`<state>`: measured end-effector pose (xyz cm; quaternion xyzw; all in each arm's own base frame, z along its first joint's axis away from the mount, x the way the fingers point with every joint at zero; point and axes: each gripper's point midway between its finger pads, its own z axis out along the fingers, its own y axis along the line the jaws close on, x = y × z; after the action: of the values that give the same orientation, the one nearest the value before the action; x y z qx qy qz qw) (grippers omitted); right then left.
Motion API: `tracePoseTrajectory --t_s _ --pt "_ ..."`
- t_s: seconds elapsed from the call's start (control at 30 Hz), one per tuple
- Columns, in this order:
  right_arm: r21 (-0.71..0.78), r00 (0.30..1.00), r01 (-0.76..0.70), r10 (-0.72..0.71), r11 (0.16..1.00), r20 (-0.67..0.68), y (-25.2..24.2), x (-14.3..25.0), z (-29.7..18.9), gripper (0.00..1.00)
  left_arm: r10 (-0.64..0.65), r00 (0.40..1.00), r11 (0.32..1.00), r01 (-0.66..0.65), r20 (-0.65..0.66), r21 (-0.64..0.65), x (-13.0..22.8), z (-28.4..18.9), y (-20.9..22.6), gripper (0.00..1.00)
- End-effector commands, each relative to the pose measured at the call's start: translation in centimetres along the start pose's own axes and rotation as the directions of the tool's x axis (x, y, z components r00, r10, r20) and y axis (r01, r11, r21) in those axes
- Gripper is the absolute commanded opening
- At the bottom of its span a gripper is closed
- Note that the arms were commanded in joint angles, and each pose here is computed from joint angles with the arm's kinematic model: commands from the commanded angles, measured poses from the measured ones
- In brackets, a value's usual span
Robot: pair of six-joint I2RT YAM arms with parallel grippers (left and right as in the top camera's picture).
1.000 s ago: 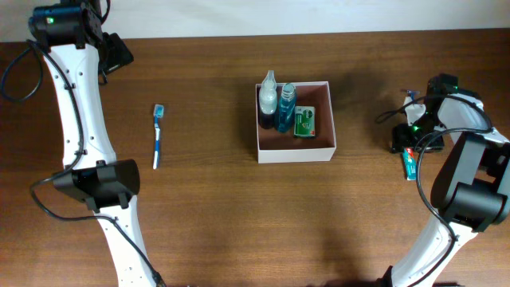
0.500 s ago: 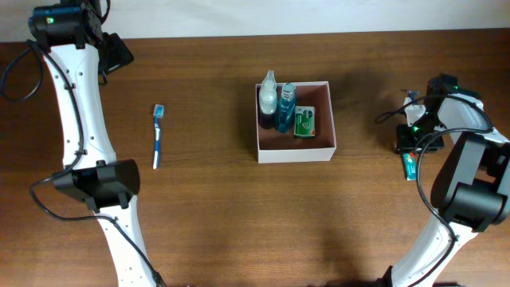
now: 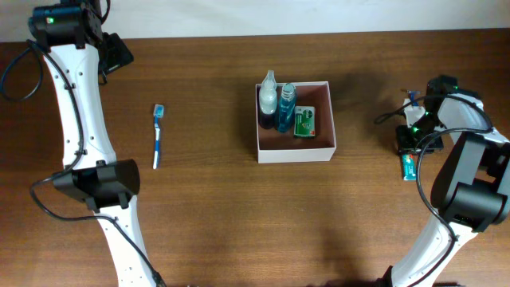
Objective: Pack container
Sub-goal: 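Lower the right gripper and close it on the toothpaste tube cap end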
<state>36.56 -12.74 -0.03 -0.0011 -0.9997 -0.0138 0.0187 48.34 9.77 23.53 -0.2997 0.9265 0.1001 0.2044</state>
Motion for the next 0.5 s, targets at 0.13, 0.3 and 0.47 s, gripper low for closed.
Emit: tracePoseTrajectory --t_s 0.13,0.3,0.47 --pt "-0.041 0.999 -0.001 0.0 0.999 -0.039 0.9 0.4 0.5 0.23 -0.02 1.0 1.0 0.019 0.018 0.012 -0.3 -1.0 0.3 0.99" --pt "-0.041 0.999 -0.002 0.0 0.999 -0.038 0.8 0.1 -0.1 0.15 -0.02 1.0 1.0 0.02 0.018 0.012 -0.3 -1.0 0.3 0.99" --pt "-0.039 0.999 -0.001 0.0 0.999 -0.032 0.7 -0.3 -1.1 0.15 -0.02 1.0 1.0 0.02 0.018 0.012 -0.3 -1.0 0.3 0.99"
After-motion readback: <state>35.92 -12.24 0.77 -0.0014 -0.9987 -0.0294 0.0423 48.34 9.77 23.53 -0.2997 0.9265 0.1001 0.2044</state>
